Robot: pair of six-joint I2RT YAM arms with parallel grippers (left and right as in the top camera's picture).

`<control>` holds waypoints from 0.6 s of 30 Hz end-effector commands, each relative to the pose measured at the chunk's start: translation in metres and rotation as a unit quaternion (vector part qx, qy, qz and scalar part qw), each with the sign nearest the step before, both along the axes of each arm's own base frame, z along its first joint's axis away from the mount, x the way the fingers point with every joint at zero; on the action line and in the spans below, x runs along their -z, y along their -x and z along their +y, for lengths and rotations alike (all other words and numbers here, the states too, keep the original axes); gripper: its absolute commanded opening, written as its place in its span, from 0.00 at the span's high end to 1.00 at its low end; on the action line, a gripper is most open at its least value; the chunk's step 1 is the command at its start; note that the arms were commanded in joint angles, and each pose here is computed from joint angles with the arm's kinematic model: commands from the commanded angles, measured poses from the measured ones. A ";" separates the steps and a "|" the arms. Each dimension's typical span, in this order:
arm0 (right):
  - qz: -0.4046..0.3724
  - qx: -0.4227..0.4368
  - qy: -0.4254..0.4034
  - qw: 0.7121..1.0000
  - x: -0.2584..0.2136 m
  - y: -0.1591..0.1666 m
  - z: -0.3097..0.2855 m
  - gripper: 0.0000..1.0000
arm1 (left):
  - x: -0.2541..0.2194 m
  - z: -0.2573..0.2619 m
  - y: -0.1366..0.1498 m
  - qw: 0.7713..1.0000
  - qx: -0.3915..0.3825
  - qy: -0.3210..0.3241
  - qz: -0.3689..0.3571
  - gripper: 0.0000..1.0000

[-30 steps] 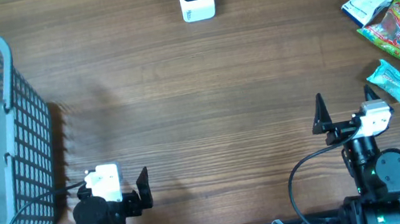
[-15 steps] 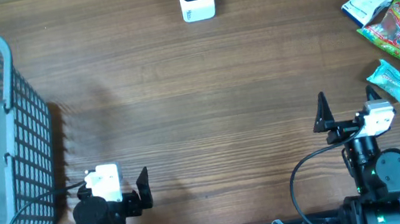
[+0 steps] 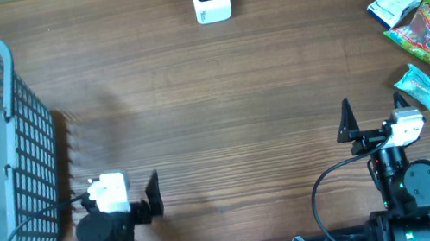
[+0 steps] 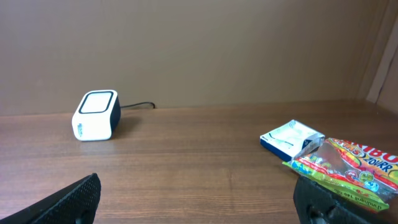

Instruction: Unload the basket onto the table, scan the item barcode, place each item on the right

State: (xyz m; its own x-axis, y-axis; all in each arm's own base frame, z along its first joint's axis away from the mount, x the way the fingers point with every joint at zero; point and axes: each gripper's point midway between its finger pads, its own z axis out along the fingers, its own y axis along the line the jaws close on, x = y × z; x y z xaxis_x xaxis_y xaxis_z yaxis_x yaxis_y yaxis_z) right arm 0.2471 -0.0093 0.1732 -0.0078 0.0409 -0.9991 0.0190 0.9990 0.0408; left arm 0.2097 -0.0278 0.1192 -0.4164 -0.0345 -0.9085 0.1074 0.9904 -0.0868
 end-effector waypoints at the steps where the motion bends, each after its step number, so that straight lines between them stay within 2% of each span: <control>1: -0.005 0.006 -0.006 1.000 -0.002 0.001 -0.002 0.00 | -0.065 -0.010 -0.017 0.990 0.025 0.022 -0.137 0.00; 3: -0.005 0.006 -0.006 1.000 -0.002 0.001 -0.002 0.00 | -0.085 -0.005 -0.023 0.981 0.009 0.021 -0.191 0.00; 5: -0.005 0.006 -0.006 1.000 -0.002 0.001 -0.002 0.00 | -0.082 -0.002 -0.030 0.976 -0.002 0.021 -0.217 0.00; 9: -0.005 0.006 -0.006 1.000 -0.002 0.001 -0.002 0.00 | -0.054 0.003 -0.036 0.980 -0.012 0.018 -0.199 0.00; 11: -0.005 0.006 -0.006 1.000 -0.002 0.001 -0.002 0.00 | -0.035 0.007 -0.036 0.986 -0.020 0.014 -0.167 0.00; 18: -0.005 0.006 -0.006 1.000 -0.002 0.001 -0.002 0.00 | -0.035 0.009 -0.036 0.986 -0.025 0.013 -0.166 0.00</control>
State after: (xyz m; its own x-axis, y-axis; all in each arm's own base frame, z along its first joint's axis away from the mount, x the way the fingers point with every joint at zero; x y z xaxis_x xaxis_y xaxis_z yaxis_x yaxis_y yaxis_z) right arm 0.2471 -0.0098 0.1731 -0.0080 0.0413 -0.9991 0.0221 0.9989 0.0411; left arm 0.2454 -0.0229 0.1578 -0.0846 -0.0663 -0.9942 0.1041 0.9917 -0.0750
